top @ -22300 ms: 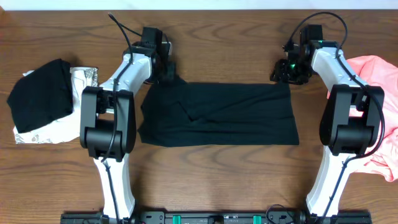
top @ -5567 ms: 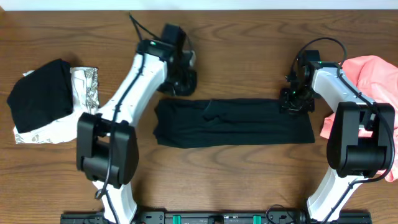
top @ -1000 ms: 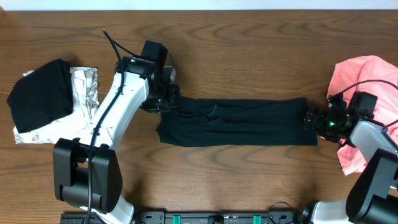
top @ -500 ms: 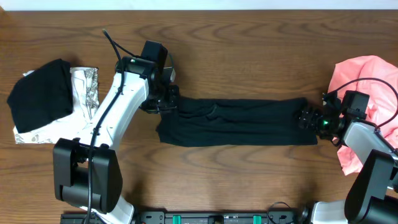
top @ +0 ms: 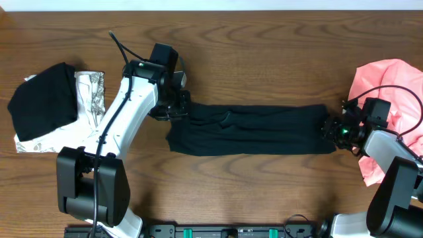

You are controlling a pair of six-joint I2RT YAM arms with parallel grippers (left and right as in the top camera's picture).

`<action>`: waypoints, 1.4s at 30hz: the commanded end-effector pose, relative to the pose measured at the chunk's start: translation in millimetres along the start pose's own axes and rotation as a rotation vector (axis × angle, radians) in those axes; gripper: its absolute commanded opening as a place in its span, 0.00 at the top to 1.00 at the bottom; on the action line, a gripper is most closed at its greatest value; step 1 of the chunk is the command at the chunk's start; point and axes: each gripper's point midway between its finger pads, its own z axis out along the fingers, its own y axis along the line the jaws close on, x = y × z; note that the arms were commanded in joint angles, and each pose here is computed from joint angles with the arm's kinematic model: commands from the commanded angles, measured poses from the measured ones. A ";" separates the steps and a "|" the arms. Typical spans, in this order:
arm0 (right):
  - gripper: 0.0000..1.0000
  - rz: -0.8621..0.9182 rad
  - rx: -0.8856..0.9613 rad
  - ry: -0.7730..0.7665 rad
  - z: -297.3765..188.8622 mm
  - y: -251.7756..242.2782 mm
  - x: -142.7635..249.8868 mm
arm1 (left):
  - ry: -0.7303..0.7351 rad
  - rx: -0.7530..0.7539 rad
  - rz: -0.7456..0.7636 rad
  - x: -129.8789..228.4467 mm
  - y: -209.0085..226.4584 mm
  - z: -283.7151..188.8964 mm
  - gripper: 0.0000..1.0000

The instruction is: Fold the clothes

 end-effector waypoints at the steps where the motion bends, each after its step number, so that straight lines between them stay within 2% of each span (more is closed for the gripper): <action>1: 0.66 0.051 0.060 0.109 16.8 -15.4 36.8 | -0.027 -0.007 0.005 -5.3 1.0 -8.1 0.93; 4: 0.72 0.056 0.057 0.100 17.1 -14.9 34.4 | -0.027 -0.007 0.005 -5.3 1.0 -8.1 0.93; 9: 0.94 0.060 0.054 0.081 17.5 -14.3 29.8 | -0.027 -0.007 0.005 -5.3 1.0 -8.1 0.93; 11: 0.99 0.053 0.051 0.065 17.8 -13.6 25.6 | -0.027 -0.007 0.005 -5.3 1.0 -8.1 0.93; 19: 0.99 0.076 0.049 -0.015 1.7 -14.6 -16.1 | -0.027 -0.007 0.005 -5.3 1.0 -8.1 0.93; 31: 0.99 0.052 0.144 -0.151 -71.2 -16.6 -111.3 | -0.027 -0.007 0.006 -5.5 0.9 -8.1 0.93; 36: 0.99 0.019 0.193 -0.166 -89.8 -16.9 -125.5 | -0.031 -0.006 0.007 -6.4 0.7 -8.2 0.93; 42: 0.99 -0.034 0.219 -0.123 -92.9 -15.1 -118.9 | -0.032 -0.006 0.007 -6.6 0.6 -8.2 0.92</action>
